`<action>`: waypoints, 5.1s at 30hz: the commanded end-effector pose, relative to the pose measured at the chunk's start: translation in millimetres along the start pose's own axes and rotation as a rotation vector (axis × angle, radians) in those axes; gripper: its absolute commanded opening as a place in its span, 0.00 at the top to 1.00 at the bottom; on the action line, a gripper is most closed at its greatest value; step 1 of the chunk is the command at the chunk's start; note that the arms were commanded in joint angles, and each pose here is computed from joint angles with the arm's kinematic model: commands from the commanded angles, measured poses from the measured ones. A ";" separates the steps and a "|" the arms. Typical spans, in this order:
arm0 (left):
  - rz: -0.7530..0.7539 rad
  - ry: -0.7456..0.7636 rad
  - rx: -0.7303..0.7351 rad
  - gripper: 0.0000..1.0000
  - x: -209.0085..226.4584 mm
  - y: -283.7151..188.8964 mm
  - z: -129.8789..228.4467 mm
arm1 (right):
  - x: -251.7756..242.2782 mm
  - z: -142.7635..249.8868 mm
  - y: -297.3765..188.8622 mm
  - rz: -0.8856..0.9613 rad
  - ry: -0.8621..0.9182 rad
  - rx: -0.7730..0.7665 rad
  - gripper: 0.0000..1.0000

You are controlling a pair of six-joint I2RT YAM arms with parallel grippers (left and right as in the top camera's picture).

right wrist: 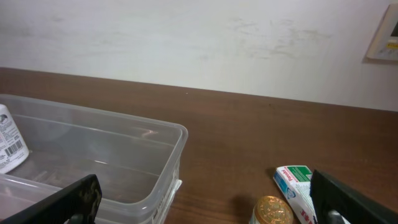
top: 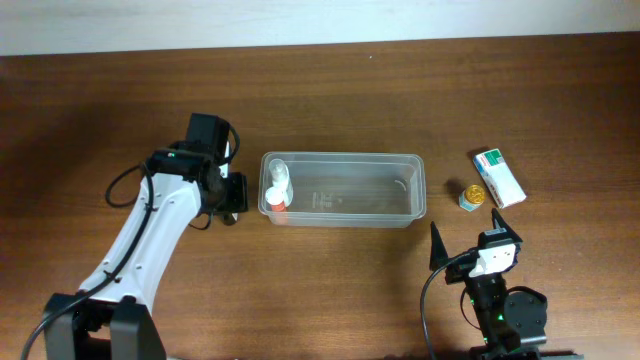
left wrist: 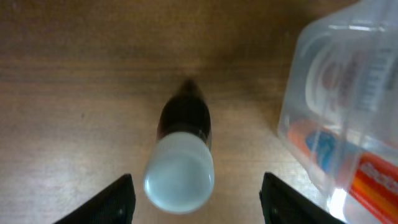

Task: Pack container
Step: 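Release the tube and move the left gripper to the dark bottle, then grasp the dark white-capped bottle with the left gripper and lift, then lower the dark bottle into the container's middle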

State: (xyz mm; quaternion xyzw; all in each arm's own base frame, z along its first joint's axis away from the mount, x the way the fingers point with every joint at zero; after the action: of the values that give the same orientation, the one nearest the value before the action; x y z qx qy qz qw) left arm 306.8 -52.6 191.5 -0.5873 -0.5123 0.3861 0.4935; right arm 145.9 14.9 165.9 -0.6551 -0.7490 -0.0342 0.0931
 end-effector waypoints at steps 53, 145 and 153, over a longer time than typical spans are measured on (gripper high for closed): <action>-0.014 0.034 -0.358 0.99 31.3 -117.6 -48.7 | -1.8 1.3 -0.2 0.014 -0.003 0.000 0.02; -0.003 0.198 0.055 0.99 -163.7 12.6 -60.8 | -1.8 1.3 -0.2 0.014 -0.003 0.000 0.02; -0.036 0.198 0.056 1.00 -161.6 25.2 -55.8 | -1.8 1.2 -0.2 0.013 -0.003 -0.001 0.02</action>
State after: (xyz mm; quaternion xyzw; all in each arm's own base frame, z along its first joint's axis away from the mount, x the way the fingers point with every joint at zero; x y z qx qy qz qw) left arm 336.7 -223.6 175.7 -0.6132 -0.4414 0.3347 0.5631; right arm 145.9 14.9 165.9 -0.6551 -0.7490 -0.0342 0.0931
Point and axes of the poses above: each gripper's point midway between its finger pads, its own y axis out along the fingers, its own x axis along the line the jaws close on, z = x × y, the point moved 10 cm from there along -y, back along the fingers, and after that the axes turned 14 degrees about y, right-handed, at the moved point
